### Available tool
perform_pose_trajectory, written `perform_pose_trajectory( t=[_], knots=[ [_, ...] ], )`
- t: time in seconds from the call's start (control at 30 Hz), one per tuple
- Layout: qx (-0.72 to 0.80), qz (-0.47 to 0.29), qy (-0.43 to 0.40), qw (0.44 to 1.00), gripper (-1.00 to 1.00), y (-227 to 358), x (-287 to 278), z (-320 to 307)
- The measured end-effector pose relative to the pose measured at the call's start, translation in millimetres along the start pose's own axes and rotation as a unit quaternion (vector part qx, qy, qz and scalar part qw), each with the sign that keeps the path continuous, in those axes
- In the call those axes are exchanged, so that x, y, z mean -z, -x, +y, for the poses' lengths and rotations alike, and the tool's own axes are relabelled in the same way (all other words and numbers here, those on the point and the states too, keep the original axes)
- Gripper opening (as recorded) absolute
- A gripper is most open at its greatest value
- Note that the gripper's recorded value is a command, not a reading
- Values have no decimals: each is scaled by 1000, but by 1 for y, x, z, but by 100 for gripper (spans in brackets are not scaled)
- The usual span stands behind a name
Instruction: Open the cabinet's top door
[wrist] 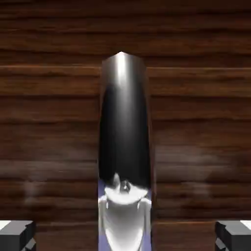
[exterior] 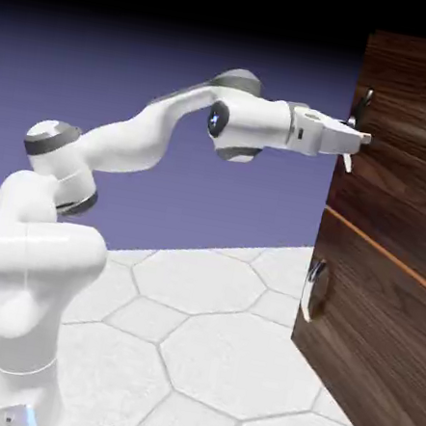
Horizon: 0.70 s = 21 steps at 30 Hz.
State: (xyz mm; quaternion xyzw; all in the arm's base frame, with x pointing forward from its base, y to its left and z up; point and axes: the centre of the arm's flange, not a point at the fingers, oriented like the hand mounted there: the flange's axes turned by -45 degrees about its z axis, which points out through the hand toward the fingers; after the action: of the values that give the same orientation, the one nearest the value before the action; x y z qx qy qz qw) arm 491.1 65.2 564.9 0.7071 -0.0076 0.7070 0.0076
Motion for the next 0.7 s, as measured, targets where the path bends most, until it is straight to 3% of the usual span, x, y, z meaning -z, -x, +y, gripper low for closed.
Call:
perform_pose_trajectory(
  t=[0.7],
  knots=[
    [0,0,-253,968,-100,0,163,118]
  ],
)
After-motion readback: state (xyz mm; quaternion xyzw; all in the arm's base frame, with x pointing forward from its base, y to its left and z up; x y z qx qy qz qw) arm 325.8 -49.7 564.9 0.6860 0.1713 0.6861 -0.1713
